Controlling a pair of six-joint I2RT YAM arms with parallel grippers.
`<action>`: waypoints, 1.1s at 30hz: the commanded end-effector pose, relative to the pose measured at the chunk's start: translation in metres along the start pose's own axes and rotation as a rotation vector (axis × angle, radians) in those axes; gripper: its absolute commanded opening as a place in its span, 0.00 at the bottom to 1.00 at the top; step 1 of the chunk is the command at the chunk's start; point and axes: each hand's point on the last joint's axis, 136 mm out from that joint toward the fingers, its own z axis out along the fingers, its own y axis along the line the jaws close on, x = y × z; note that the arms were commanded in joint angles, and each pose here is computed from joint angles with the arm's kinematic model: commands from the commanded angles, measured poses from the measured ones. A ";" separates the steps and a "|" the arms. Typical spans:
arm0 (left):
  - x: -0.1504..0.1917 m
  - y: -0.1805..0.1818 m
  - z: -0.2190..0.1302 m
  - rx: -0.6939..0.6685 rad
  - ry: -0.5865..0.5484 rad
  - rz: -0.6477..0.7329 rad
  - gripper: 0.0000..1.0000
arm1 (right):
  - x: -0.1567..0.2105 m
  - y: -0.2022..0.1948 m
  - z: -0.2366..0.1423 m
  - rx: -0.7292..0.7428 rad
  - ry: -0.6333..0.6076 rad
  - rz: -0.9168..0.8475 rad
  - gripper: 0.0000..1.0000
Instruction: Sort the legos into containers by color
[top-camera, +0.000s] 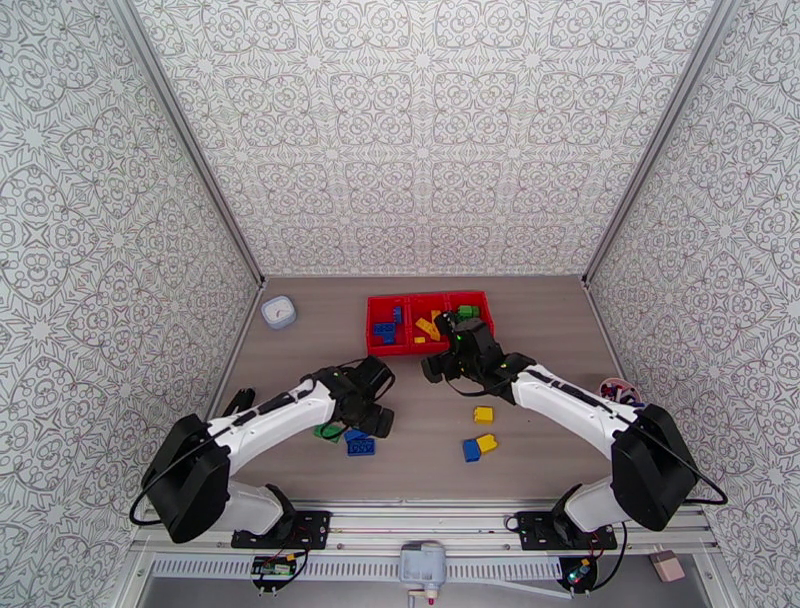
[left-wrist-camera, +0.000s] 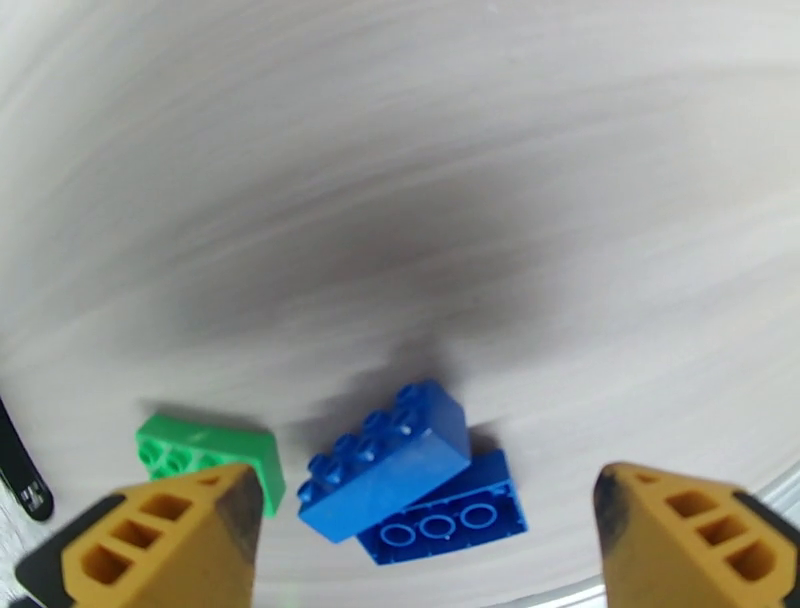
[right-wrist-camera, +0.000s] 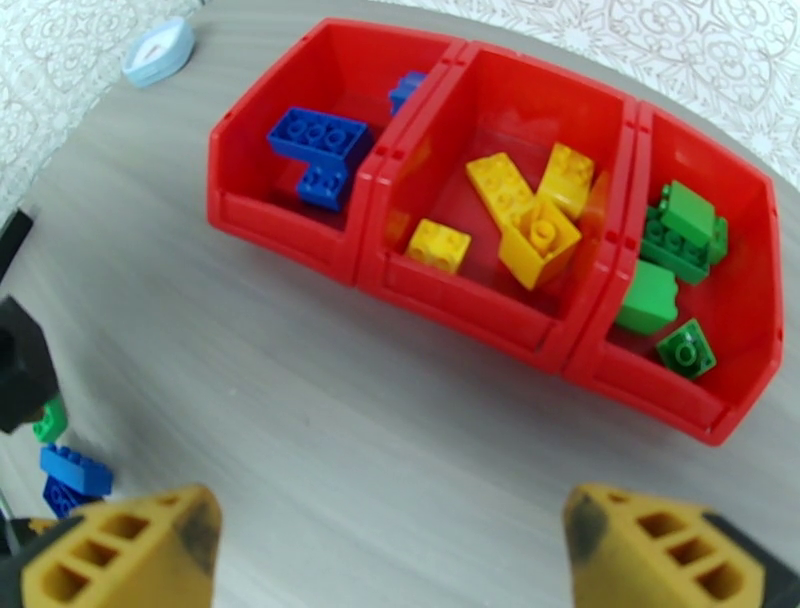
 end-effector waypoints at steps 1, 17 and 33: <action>0.001 -0.008 0.000 0.032 0.070 0.105 0.86 | 0.001 -0.005 -0.006 0.027 -0.016 0.002 0.94; 0.008 0.016 0.029 -0.092 0.215 0.029 0.58 | 0.007 -0.012 -0.011 0.048 -0.013 0.014 0.94; 0.014 0.025 0.034 -0.097 0.220 -0.052 0.27 | 0.005 -0.010 -0.009 0.039 -0.014 0.019 0.94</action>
